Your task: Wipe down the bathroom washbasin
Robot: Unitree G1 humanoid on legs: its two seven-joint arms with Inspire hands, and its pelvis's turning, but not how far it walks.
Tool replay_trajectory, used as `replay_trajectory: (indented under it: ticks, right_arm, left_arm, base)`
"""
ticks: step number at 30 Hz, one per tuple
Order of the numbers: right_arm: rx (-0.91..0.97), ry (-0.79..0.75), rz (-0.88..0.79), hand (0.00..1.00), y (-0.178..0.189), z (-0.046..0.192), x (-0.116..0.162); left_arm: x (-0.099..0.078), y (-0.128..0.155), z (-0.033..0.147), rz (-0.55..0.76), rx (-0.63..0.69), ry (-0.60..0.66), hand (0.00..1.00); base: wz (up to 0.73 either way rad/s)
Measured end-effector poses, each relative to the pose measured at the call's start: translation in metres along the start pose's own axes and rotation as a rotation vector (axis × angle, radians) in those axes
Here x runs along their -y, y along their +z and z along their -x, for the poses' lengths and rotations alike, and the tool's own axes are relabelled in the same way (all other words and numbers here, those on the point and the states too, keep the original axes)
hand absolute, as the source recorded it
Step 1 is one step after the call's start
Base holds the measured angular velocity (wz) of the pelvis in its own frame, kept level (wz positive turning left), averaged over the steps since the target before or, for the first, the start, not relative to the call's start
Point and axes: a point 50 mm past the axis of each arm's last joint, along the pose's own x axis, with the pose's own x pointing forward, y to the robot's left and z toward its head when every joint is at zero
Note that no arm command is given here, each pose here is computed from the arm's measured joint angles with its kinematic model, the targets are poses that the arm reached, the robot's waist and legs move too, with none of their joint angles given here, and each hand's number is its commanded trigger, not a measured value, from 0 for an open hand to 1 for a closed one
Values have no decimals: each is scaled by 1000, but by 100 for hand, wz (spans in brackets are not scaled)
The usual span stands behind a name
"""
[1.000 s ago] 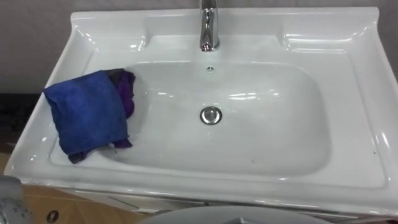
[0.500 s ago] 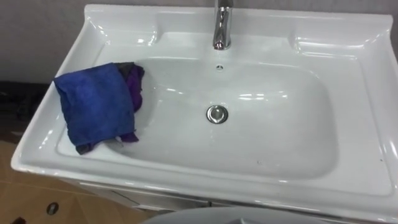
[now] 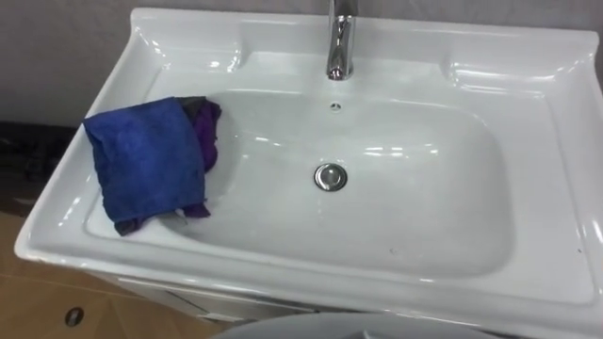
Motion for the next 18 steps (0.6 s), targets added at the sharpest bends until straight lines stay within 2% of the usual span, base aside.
replay_trajectory:
  ticks: [6,14,18]
  right_arm:
    - [-22,37,24,0,-3,0,-2]
    - [-113,98,70,0,-14,1,-8]
    - [-130,116,166,0,-11,1,-11]
  left_arm:
    - [13,-11,3,-122,-70,-193,0]
    - [34,4,11,-276,-32,-339,0]
    - [46,14,17,-381,4,-404,0]
  base:
    - [-3]
    - [0]
    - [0]
